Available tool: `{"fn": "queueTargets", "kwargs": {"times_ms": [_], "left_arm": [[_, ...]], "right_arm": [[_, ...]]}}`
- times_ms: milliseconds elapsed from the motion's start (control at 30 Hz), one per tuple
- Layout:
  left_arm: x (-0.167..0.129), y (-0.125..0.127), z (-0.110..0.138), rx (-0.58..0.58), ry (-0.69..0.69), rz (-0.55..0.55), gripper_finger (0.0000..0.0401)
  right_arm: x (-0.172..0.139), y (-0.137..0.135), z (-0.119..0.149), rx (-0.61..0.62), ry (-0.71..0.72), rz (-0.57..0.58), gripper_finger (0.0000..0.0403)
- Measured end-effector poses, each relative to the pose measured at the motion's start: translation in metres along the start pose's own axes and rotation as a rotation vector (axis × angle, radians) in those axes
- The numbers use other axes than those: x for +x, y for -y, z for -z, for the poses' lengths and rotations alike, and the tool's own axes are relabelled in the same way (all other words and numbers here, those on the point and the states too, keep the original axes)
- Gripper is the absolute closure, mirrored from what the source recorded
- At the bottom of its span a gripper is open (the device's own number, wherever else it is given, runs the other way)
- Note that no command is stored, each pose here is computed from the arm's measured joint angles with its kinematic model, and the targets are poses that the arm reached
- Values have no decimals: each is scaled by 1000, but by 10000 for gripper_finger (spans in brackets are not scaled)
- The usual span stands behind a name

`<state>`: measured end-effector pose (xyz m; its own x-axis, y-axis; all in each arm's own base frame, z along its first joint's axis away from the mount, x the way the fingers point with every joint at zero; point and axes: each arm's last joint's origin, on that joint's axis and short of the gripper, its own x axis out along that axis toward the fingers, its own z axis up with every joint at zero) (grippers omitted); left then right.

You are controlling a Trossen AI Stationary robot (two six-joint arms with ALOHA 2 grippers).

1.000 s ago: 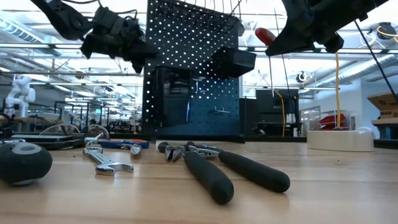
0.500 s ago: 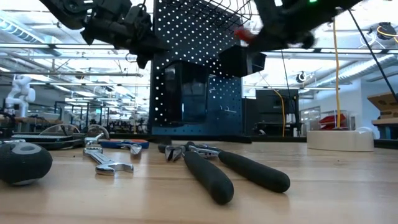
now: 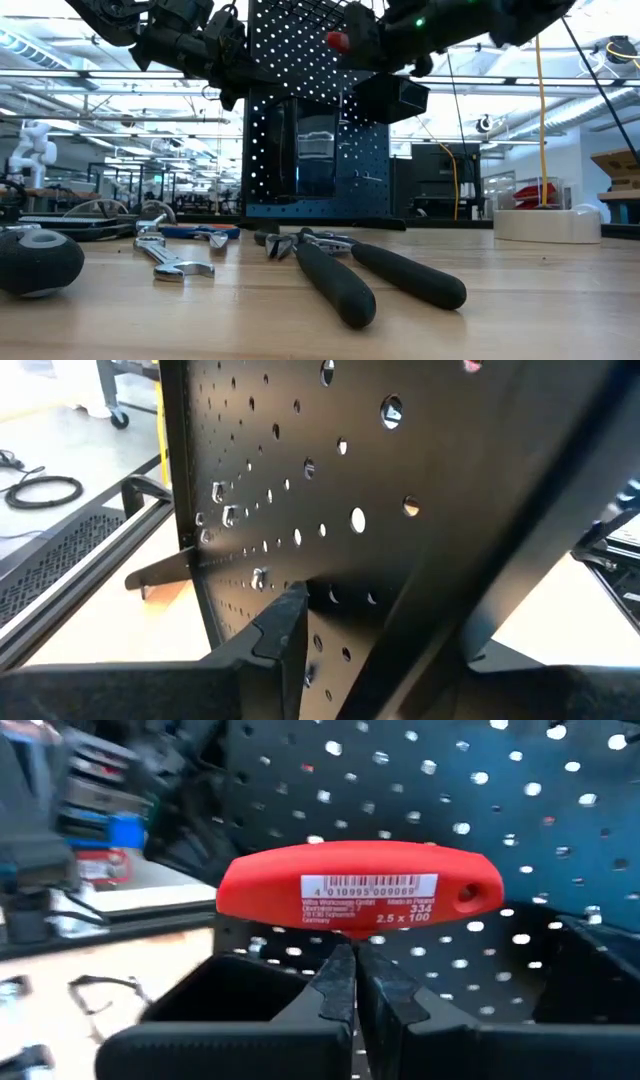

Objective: Hang tools onto peg board
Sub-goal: Hang the allen wrench on the peg board

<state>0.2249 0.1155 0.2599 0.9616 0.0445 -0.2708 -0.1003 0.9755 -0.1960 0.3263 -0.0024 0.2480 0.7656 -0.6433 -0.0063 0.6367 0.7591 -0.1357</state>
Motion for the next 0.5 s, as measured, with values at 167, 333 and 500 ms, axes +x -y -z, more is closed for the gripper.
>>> {"fn": "queueTargets", "kwargs": {"times_ms": [167,333,500], "left_arm": [[0,0,0,6,0,0,278],[0,0,0,21,-2,-1,278],[0,0,0,21,-3,-1,278]], "right_arm": [[13,5,-5,-49,12,44,403],[18,7,-13,-94,29,64,403],[21,12,-15,-119,16,127,403]]}}
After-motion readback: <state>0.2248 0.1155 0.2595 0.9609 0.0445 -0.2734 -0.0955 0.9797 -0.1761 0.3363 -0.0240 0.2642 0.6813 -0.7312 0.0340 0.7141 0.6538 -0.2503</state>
